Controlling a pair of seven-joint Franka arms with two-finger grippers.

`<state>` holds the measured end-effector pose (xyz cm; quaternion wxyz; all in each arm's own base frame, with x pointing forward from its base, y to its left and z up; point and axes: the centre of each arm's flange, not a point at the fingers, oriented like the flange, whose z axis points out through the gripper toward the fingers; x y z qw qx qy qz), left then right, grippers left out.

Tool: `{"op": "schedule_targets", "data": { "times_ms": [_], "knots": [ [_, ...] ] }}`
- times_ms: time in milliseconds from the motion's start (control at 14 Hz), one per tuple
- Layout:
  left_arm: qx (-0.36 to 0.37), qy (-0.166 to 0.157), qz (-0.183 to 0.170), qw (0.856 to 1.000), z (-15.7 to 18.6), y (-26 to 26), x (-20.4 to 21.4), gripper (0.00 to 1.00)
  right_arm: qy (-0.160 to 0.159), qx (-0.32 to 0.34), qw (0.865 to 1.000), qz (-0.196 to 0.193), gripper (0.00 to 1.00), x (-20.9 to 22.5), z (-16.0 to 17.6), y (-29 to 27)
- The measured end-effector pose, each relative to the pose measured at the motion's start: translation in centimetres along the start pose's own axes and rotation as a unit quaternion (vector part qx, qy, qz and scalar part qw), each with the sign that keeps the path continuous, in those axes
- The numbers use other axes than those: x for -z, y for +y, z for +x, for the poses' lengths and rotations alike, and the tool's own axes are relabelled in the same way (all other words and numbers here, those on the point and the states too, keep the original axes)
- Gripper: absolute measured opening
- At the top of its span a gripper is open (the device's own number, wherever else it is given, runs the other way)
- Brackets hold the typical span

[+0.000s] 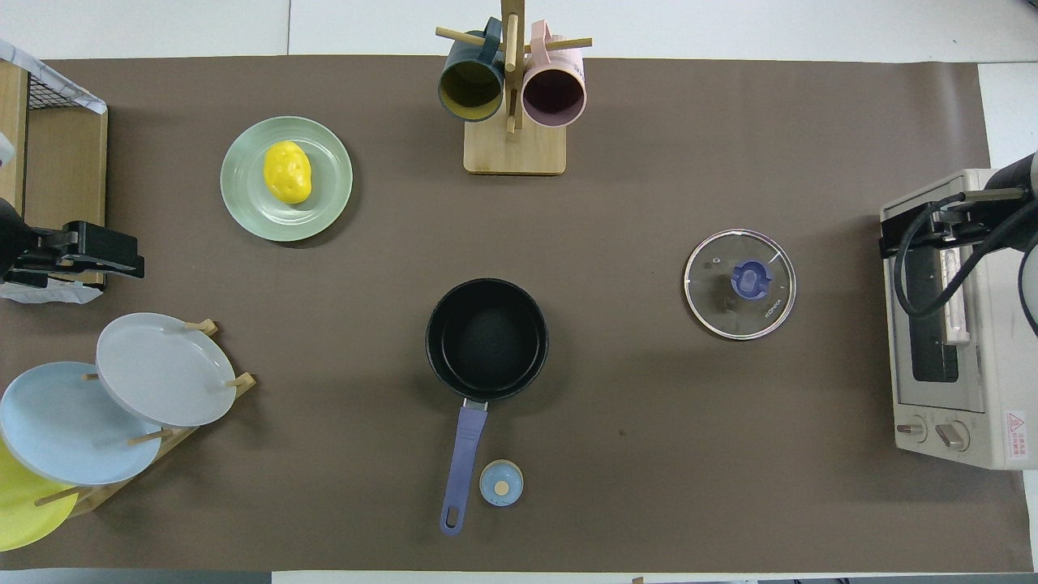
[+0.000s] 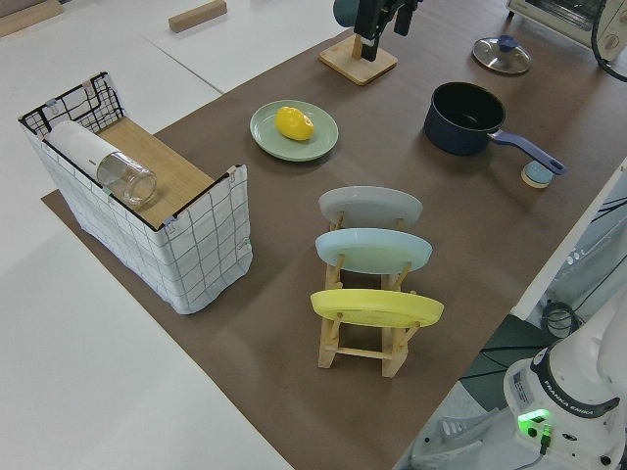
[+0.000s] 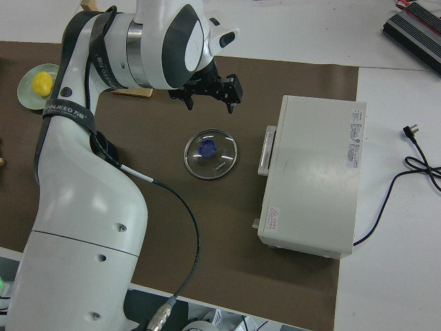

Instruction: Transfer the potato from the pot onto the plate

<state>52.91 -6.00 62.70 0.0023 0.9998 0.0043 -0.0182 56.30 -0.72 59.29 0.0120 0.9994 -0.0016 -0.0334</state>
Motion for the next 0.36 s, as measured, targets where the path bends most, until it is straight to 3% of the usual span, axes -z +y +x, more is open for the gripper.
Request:
{"op": "schedule_targets", "data": {
  "times_ms": [357],
  "knots": [
    [0.001, -0.008, 0.001, 1.000, 0.13, -0.11, -0.76, 1.00, 0.000, 0.000, 1.000, 0.000, 1.00, 0.01, 0.00, 0.00]
  ]
}}
